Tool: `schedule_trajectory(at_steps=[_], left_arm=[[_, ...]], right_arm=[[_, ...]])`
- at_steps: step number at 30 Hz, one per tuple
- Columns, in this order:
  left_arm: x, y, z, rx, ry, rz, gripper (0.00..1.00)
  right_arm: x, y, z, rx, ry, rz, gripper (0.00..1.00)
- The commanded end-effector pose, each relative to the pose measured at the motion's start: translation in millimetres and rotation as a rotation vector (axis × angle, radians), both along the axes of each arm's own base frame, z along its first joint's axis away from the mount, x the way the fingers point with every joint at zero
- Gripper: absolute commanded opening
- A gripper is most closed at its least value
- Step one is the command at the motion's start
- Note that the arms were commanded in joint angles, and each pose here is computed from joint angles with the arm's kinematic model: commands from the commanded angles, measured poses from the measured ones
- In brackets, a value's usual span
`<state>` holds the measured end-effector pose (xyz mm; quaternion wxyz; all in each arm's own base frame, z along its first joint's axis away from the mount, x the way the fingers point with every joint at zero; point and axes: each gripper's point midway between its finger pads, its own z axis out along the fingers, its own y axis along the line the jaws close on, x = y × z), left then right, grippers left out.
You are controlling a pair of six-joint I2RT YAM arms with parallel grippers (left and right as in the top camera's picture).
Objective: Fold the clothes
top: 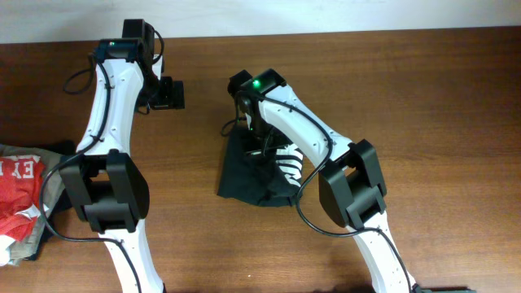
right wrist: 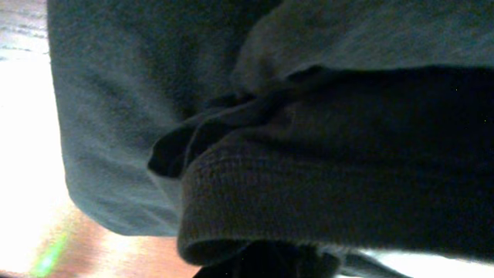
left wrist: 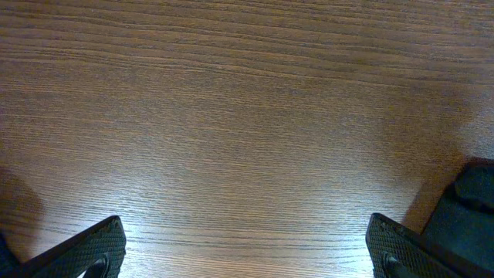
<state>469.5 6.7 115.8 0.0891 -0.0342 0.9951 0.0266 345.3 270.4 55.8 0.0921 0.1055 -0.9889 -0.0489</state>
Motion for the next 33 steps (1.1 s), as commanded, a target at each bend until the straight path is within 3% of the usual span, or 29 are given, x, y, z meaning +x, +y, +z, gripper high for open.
schedule_trajectory(at_steps=[1, 5, 6, 10, 13, 17, 22, 24, 29, 33], left_arm=[[-3, 2, -7, -0.011, 0.023, 0.002, 0.99], [-4, 1, -7, -0.018, 0.027, 0.001, 0.99], [-5, 1, -7, -0.018, 0.032, 0.001, 0.99], [-6, 3, -7, -0.018, 0.034, 0.005, 0.99], [-6, 3, -7, -0.018, 0.034, 0.006, 0.99], [-6, 3, -7, -0.018, 0.034, 0.006, 0.99], [-6, 3, -7, -0.018, 0.034, 0.006, 0.99], [-6, 3, -7, -0.018, 0.034, 0.006, 0.99], [-5, 3, -7, -0.018, 0.032, 0.006, 0.99], [-5, 3, -7, -0.018, 0.030, 0.006, 0.99]], right_arm=[[6, 9, 8, 0.048, -0.025, -0.030, 0.10], [3, 30, -27, 0.136, 0.044, -0.041, 0.08], [1, 32, -38, 0.138, 0.067, -0.043, 0.04], [-14, 30, -89, 0.104, 0.187, -0.057, 0.04], [-4, 17, -95, 0.015, 0.114, -0.028, 0.04], [19, 40, -32, 0.070, -0.058, 0.042, 0.04], [54, 61, 119, 0.215, -0.391, 0.082, 0.04], [70, 22, 149, 0.104, -0.496, -0.037, 0.04], [77, -76, 71, -0.115, -0.229, -0.198, 0.04], [75, -96, 4, -0.130, -0.111, -0.212, 0.04]])
